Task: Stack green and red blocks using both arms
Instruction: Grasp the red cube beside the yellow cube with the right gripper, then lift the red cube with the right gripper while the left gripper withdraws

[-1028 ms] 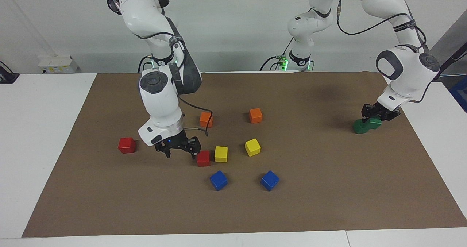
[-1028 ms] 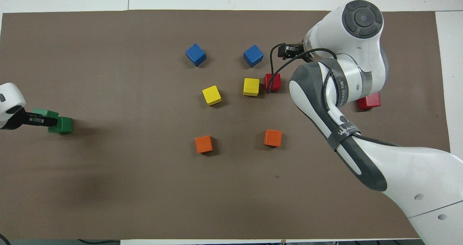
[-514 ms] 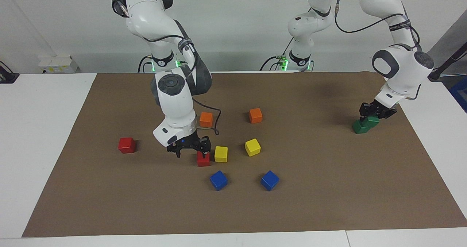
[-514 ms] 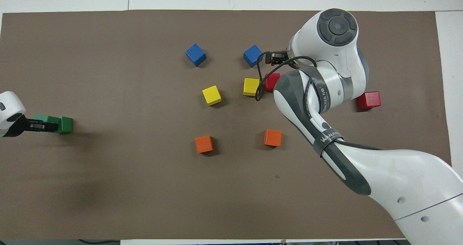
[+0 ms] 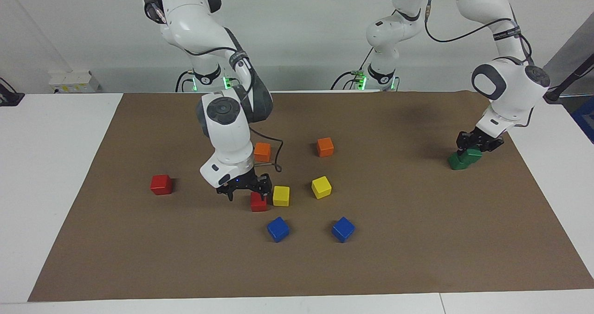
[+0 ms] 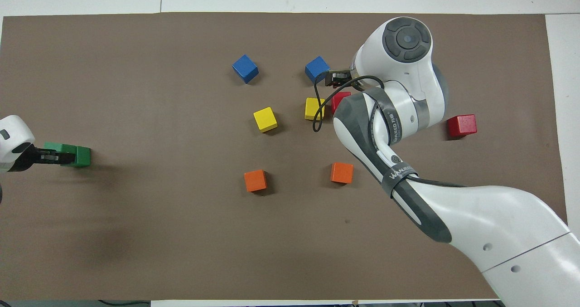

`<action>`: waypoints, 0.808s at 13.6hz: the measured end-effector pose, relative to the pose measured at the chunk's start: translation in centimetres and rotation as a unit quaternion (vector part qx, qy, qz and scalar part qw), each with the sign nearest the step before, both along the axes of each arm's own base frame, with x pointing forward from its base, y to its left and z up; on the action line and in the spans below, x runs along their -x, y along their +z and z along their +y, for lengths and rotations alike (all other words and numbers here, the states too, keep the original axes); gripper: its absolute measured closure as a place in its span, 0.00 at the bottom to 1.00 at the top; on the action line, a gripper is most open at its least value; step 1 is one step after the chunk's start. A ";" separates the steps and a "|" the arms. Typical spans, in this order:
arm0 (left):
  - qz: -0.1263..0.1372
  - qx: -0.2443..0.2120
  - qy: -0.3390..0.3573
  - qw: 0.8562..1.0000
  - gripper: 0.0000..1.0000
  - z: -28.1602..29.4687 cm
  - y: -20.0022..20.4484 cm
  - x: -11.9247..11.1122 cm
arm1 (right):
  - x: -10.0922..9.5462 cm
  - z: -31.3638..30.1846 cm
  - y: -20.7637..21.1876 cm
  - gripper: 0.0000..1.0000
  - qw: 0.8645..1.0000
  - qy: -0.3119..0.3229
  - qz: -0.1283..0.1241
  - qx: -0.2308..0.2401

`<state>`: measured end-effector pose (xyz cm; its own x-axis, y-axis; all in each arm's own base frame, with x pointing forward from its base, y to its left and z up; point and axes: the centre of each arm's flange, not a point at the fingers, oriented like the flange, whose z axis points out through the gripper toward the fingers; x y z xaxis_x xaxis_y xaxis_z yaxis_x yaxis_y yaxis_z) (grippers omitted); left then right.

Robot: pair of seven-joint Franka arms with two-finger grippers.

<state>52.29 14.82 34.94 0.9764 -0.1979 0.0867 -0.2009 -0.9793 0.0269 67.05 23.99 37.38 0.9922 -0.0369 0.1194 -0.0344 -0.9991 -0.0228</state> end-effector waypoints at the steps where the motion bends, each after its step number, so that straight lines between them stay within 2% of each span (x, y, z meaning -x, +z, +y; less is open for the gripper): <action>1: -0.005 -0.002 0.001 1.000 0.45 -0.1 0.0 0.2 | 0.1 0.4 -0.7 0.00 1.000 0.003 0.003 0.001; 6: -0.008 -0.004 0.001 1.000 0.44 -0.3 0.0 0.7 | -0.5 0.7 -3.3 0.00 1.000 0.004 0.002 -0.002; 7: -0.007 -0.003 0.000 1.000 0.41 -0.3 -0.1 0.7 | -0.5 0.8 -3.5 0.00 1.000 0.004 0.001 -0.003; 11: -0.006 -0.003 0.000 1.000 0.00 -0.5 -0.2 0.8 | -1.0 1.0 -3.6 0.00 1.000 0.004 -0.019 -0.012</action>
